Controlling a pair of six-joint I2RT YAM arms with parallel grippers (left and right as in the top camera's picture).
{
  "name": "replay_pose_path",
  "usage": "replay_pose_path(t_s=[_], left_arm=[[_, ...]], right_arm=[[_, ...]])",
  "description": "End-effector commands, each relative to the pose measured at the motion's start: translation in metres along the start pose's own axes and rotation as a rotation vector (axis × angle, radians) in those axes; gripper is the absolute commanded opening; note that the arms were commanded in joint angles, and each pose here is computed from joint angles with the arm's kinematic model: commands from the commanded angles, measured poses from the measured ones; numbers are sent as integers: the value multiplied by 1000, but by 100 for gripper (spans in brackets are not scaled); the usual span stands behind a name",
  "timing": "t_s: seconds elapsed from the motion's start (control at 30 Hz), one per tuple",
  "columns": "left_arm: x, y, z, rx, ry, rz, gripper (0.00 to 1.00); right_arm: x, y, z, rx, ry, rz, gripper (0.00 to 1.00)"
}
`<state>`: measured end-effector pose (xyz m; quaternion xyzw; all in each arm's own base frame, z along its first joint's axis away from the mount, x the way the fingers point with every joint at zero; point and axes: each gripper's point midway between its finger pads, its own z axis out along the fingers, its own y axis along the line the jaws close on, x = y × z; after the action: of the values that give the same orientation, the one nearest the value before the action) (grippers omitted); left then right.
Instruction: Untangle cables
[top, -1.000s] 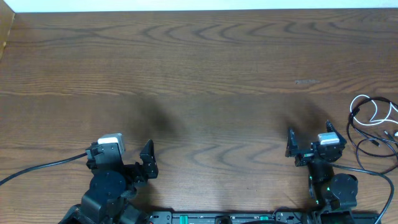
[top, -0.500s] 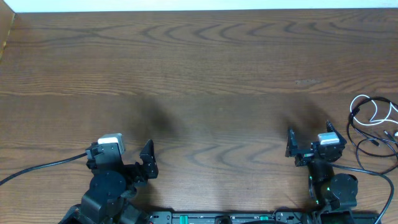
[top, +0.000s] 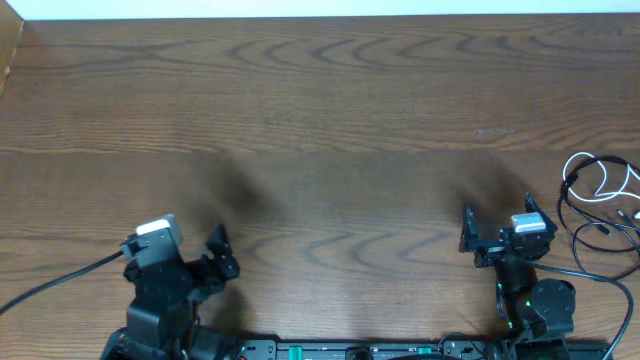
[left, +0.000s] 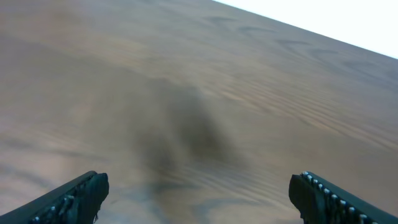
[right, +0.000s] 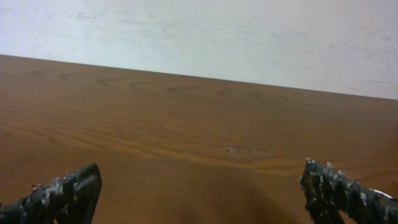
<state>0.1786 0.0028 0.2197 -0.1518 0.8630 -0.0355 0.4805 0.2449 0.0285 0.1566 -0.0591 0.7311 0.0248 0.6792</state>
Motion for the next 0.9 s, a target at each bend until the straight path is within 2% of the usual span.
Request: replay_pose_path(t_s=[0.0, 0.17, 0.53, 0.87], left_arm=[[6, 13, 7, -49, 2, -73, 98], [-11, 26, 14, -73, -154, -156, 98], [-41, 21, 36, 75, -578, -273, 98], [-29, 3, 59, 194, -691, -157, 98]], right_arm=[[0, -2, 0, 7, 0, 6, 99], [0, -2, 0, 7, 0, 6, 99], [0, -2, 0, 7, 0, 6, 99], [0, -2, 0, 7, 0, 6, 99]])
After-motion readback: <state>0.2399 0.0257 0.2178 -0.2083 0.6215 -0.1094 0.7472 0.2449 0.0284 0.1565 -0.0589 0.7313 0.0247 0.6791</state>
